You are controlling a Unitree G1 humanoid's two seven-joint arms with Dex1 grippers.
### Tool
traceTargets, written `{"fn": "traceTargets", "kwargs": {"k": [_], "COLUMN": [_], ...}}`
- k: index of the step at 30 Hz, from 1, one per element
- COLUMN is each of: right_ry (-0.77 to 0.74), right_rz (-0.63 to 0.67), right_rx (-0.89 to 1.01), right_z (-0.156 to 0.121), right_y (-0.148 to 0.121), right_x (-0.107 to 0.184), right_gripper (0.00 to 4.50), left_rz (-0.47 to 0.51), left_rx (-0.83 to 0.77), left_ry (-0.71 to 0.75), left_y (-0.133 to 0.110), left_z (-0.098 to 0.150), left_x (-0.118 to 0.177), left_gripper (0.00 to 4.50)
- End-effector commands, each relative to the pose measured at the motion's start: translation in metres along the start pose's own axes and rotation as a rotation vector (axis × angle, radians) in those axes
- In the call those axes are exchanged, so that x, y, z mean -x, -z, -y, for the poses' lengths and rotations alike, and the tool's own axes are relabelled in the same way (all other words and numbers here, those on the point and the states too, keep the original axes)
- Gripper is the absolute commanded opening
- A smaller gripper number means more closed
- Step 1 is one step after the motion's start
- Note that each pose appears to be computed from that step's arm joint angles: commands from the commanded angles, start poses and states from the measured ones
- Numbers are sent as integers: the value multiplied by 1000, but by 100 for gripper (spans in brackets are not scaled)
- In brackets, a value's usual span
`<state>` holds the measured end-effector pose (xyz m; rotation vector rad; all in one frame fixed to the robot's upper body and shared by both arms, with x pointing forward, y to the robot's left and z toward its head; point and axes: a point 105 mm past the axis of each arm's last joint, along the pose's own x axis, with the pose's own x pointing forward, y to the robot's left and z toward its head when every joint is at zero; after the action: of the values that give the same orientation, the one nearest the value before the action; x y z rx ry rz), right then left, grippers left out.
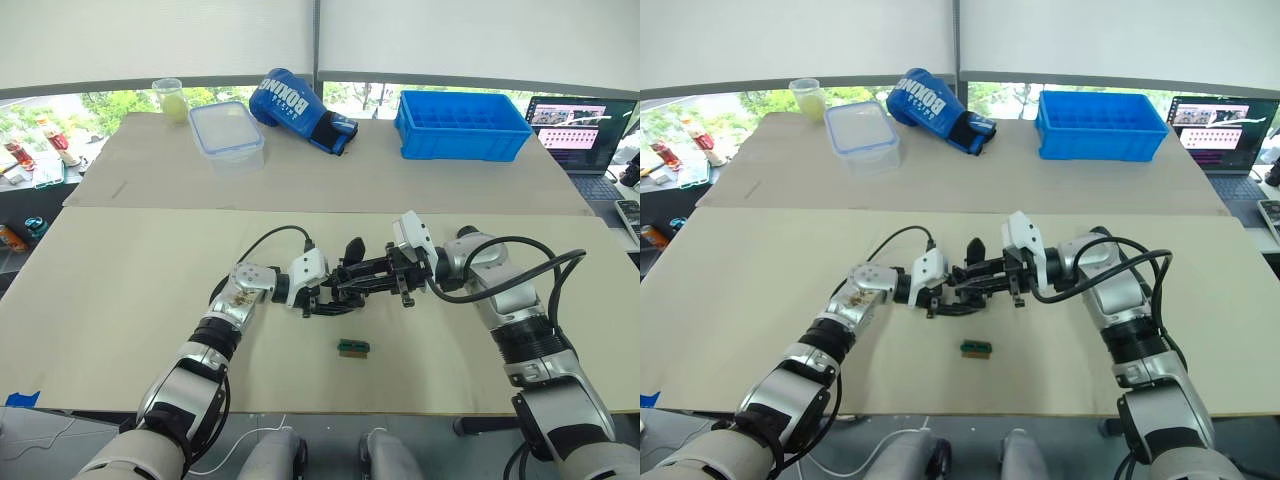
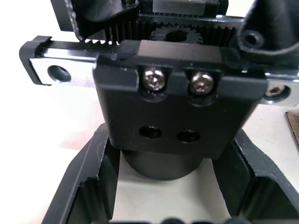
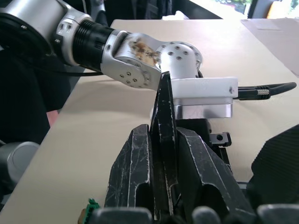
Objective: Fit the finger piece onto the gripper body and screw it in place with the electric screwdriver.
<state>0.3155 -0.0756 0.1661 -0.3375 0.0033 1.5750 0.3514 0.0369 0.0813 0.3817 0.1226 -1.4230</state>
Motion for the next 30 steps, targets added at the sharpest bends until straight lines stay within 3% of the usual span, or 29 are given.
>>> {"fn": "traceTargets", "kwargs": {"k": [1,22,30], "right_ry": [43,-42,-174], "right_rz": [-39,-86,-125], "right_rx": [-41,-122,-173], "right_z": [1,-25,-35], "right_y": [15,47,51], "right_x": [3,6,-2], "right_gripper": [32,32,32], "left_rz": [9,4,-8], "left_rx": [-22,-22,-28], "left_ry": [-14,-17,-14], "left_y": [-5,-1,2], "left_z": [-2,4,7], "left_x": [2,7,10], "left_gripper": [228,228,228]}}
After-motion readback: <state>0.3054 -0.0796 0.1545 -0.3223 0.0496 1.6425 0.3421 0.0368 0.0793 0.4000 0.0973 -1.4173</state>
